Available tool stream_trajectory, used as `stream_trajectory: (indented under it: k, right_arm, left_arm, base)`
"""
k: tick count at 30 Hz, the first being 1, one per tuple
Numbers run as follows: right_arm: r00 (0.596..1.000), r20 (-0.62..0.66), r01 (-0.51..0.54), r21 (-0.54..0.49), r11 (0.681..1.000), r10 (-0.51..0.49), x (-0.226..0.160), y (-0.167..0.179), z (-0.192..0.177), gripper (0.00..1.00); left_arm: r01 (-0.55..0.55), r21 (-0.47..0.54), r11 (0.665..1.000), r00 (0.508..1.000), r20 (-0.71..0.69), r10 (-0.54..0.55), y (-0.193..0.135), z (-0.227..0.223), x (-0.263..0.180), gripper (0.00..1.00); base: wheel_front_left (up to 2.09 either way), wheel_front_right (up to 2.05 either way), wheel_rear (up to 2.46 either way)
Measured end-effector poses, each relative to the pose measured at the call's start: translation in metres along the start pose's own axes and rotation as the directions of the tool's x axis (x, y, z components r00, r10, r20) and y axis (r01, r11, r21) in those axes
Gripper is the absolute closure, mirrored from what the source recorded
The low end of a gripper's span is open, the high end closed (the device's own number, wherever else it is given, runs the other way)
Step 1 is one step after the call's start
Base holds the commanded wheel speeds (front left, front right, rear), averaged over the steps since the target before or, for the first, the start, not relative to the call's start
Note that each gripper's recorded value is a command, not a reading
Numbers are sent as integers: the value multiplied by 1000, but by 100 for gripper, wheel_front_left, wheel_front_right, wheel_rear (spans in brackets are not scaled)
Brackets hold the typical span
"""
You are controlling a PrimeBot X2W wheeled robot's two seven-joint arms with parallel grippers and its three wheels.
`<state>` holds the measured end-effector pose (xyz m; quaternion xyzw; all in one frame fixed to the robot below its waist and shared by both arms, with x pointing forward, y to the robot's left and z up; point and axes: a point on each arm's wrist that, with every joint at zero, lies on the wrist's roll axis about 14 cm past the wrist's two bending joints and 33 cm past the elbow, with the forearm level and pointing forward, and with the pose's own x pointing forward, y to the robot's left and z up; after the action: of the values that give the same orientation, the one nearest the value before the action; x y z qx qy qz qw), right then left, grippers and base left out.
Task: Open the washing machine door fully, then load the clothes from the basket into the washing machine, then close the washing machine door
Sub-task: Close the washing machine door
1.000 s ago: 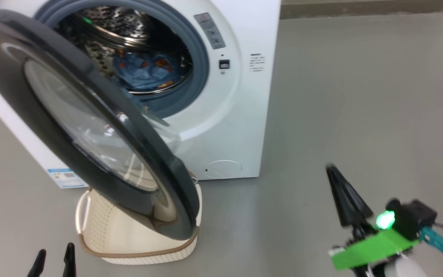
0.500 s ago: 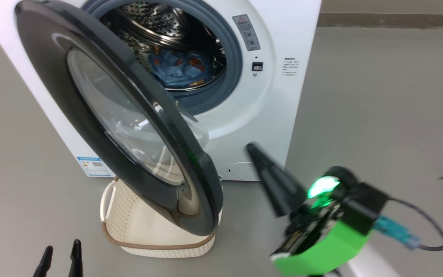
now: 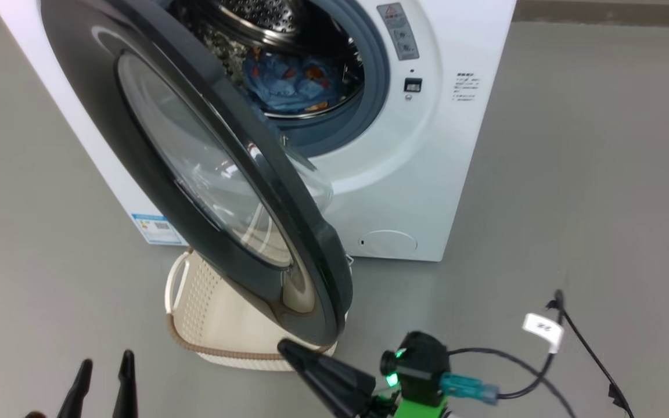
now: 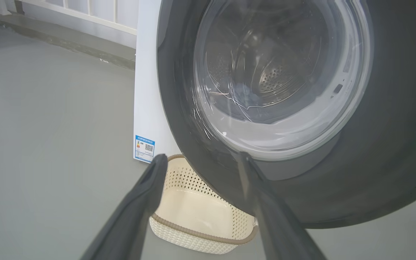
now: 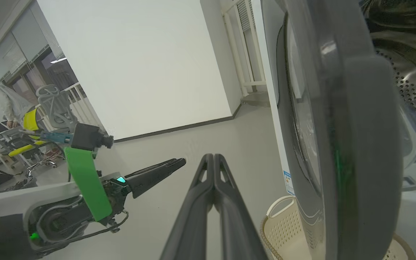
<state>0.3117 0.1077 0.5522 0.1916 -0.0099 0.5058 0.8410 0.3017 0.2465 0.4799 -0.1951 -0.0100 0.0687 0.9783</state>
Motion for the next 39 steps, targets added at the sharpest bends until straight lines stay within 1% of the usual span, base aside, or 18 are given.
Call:
stream_trajectory:
  k: [3, 8, 9, 13, 18, 21, 26, 29, 34, 39]
  right_arm:
    - [998, -67, 17, 29, 999, -15, -2, -6, -23, 100]
    - [989, -136, 64, 50, 997, -57, -3, -23, -46, 100]
    - [989, -136, 64, 50, 997, -57, -3, -23, -46, 100]
    - [982, -152, 124, 64, 990, -113, -4, -42, -53, 100]
    - [975, -122, 195, 69, 978, -186, -1, -70, -45, 100]
    - [971, -110, 222, 78, 972, -213, 1, -78, -42, 100]
    - [962, -81, 266, 64, 962, -261, 2, -97, -34, 100]
    - [952, -48, 305, 59, 951, -302, 5, -117, -23, 100]
    - [942, 20, 334, 29, 942, -334, 18, -147, 1, 100]
    - [923, 56, 381, 7, 925, -380, 23, -179, 14, 100]
  left_arm:
    - [0, -8, 1000, 1000, 0, 0, -1, 0, 4, 0]
    - [-14, -11, 1000, 1000, -16, 14, 1, -5, 6, 0]
    - [-14, -11, 1000, 1000, -16, 14, 1, -5, 6, 0]
    - [-17, -15, 1000, 1000, -14, 17, 1, -5, 11, 0]
    - [-25, -16, 1000, 1000, -19, 25, 3, -6, 14, 0]
    - [-30, -25, 999, 999, -24, 30, 3, -8, 14, 0]
    - [-23, -25, 999, 1000, -21, 22, 0, -8, 21, 0]
    - [-12, -24, 1000, 1000, -23, 11, -4, -9, 26, 0]
    - [4, -24, 1000, 999, -33, -4, -10, -12, 36, 0]
    - [16, -26, 1000, 999, -42, -17, -15, -16, 45, 0]
  base:
    - [0, 0, 0]
    - [0, 0, 0]
    - [0, 0, 0]
    - [0, 0, 0]
    - [0, 0, 0]
    - [0, 0, 0]
    - [0, 0, 0]
    - [0, 0, 0]
    - [0, 0, 0]
    - [0, 0, 0]
